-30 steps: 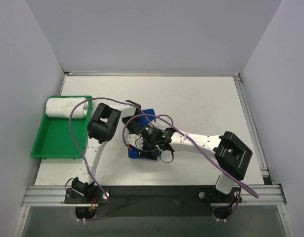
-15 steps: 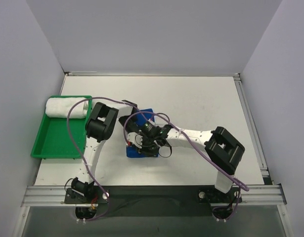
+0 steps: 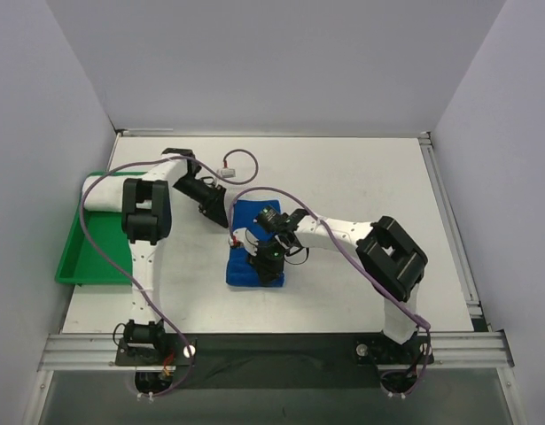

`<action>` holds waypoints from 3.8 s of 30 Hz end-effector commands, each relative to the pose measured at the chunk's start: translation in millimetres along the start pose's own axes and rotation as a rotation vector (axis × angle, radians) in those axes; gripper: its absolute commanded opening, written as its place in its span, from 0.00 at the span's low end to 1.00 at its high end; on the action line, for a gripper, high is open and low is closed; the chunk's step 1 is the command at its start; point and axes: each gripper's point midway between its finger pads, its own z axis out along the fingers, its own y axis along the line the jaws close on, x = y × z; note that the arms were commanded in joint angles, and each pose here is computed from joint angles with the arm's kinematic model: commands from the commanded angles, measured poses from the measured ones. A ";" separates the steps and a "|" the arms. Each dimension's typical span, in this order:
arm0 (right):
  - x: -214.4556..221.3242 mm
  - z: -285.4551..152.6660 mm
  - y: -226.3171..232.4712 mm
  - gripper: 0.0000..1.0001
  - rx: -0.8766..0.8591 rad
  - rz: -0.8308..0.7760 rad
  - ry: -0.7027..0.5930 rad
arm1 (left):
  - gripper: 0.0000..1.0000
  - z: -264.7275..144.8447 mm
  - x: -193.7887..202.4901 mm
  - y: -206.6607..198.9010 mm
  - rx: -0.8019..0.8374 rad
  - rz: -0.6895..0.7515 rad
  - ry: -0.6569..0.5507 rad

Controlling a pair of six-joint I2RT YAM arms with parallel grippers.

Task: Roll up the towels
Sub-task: Roll the towel

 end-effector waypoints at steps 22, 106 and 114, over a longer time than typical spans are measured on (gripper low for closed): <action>15.1 -1.0 11.5 0.00 -0.597 0.630 0.017 | 0.55 -108.6 11.4 -120.2 -0.638 0.618 -0.233; -3.0 -121.1 1.6 0.71 0.409 -0.101 0.126 | 0.04 124.9 60.4 -15.8 -0.048 -0.016 0.593; -7.3 -58.0 -31.7 0.69 0.503 -0.236 0.190 | 0.05 126.2 65.8 -11.7 -0.054 -0.045 0.610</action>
